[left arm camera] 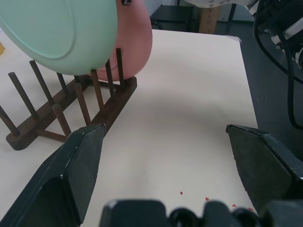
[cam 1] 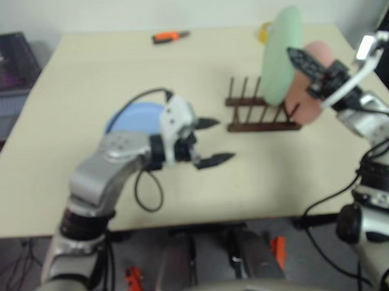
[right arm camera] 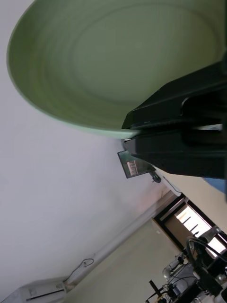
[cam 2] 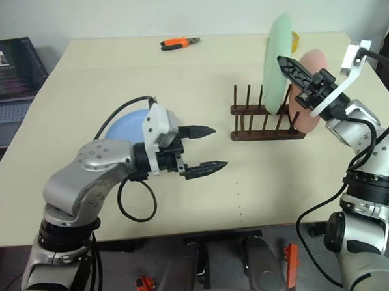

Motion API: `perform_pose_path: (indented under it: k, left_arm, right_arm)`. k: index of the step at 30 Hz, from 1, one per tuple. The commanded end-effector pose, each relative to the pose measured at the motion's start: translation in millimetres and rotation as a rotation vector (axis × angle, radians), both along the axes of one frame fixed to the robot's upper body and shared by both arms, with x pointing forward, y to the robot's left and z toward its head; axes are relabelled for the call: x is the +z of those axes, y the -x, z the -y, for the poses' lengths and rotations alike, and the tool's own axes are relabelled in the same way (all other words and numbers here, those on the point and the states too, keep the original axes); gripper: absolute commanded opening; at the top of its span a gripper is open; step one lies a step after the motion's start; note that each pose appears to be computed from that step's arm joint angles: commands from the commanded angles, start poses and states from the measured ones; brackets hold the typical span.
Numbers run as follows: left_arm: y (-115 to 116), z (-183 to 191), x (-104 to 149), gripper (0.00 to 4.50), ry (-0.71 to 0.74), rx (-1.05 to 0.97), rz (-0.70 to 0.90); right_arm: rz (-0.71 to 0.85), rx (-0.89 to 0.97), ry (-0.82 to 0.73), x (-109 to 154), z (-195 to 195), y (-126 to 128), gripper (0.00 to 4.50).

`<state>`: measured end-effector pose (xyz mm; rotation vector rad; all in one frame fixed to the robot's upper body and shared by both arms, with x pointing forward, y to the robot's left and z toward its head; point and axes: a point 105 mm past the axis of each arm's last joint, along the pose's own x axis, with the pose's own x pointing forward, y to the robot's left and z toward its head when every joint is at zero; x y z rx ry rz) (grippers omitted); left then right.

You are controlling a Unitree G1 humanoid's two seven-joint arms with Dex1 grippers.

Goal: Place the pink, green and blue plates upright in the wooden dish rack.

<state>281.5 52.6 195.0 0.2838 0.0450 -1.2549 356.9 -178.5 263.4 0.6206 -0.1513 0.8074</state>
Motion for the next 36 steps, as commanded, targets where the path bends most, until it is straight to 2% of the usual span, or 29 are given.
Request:
perform_pose_path:
  k: [1,8,12,21,26,30,33,36]
  left_arm:
    - [5.1,-0.9,11.6,4.50,0.016,-0.005,0.049]
    - [4.8,-2.0,11.7,4.50,0.010,0.002,0.054]
    - [4.6,-2.0,12.0,4.50,0.007,0.004,0.059]
    - [8.3,-0.6,12.7,4.50,0.000,-0.016,0.062]
    - [7.1,-8.5,14.7,4.50,-0.012,0.004,0.067]
    - [-1.5,-37.7,33.4,4.50,0.018,0.109,0.085]
    - [-18.0,-96.0,57.3,4.50,0.030,0.325,0.126]
    - [-32.4,-145.9,63.4,4.50,-0.009,0.530,0.131]
  right_arm:
    - [0.042,0.005,0.007,6.5,1.8,2.8,0.01]
    - [0.001,0.008,0.020,-3.0,1.6,-1.5,0.01]
    - [-0.001,-0.001,0.019,-3.5,2.2,-3.5,0.92]
    - [0.071,-0.113,0.118,6.8,13.1,-7.2,4.05]
    - [0.190,-0.193,0.264,35.5,16.5,-4.3,4.05]
    - [0.330,-0.217,0.424,72.6,14.8,9.3,4.05]
    - [0.466,-0.131,0.421,110.6,-3.2,31.3,4.05]
    - [0.505,-0.033,0.444,112.8,-31.6,39.0,4.05]
